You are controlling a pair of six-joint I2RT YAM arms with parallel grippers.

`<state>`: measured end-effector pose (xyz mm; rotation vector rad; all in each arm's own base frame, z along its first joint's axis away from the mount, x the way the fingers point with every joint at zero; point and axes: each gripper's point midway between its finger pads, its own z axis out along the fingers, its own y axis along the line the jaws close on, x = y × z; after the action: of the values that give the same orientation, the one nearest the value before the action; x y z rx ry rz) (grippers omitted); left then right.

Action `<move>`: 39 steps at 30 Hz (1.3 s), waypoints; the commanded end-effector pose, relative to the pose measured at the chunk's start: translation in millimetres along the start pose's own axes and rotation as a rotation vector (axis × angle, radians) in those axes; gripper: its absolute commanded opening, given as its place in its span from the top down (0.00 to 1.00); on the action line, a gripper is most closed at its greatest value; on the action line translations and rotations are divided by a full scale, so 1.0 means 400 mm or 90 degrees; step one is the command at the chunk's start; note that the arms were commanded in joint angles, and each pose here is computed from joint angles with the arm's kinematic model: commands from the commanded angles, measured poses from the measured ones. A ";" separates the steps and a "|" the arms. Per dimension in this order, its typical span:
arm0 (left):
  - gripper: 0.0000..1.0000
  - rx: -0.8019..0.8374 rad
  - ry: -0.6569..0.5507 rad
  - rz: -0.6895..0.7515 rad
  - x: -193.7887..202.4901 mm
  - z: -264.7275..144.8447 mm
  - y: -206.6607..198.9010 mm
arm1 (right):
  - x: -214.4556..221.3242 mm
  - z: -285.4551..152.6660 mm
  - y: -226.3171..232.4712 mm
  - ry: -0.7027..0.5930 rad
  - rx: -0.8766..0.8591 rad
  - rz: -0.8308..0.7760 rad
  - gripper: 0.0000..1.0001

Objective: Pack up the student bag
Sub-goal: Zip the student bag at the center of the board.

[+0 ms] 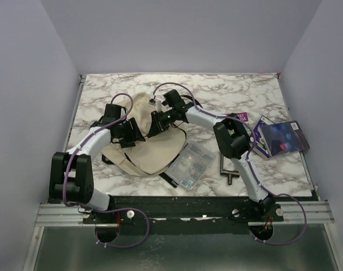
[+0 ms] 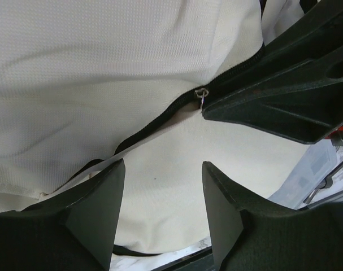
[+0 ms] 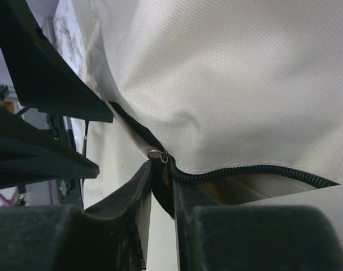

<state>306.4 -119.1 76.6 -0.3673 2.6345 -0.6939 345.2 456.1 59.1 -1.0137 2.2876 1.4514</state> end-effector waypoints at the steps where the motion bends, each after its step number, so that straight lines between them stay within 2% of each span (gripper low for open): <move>1: 0.42 -0.023 -0.019 -0.007 -0.009 -0.006 0.018 | -0.012 -0.007 0.109 -0.019 -0.092 0.086 0.86; 4: 0.42 -0.028 -0.021 -0.015 -0.014 -0.007 0.027 | -0.024 -0.012 0.102 -0.042 -0.094 0.139 0.93; 7: 0.42 -0.030 -0.024 -0.017 -0.017 -0.008 0.031 | -0.046 -0.021 0.114 -0.068 -0.124 0.173 0.95; 14: 0.44 -0.036 -0.027 -0.030 -0.021 -0.009 0.045 | -0.079 -0.033 0.114 -0.094 -0.132 0.212 0.91; 20: 0.48 -0.038 -0.015 -0.035 -0.016 0.001 0.050 | -0.108 -0.046 0.121 -0.116 -0.137 0.243 0.91; 31: 0.48 -0.041 -0.014 -0.035 -0.016 0.003 0.053 | -0.125 -0.067 0.127 -0.149 -0.202 0.339 0.93; 39: 0.48 -0.039 -0.015 -0.035 -0.017 0.003 0.052 | -0.135 -0.078 0.135 -0.164 -0.214 0.347 0.86</move>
<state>311.3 -105.5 73.6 -0.4445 2.6230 -0.6595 352.5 467.2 104.6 -0.1699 2.3750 2.0244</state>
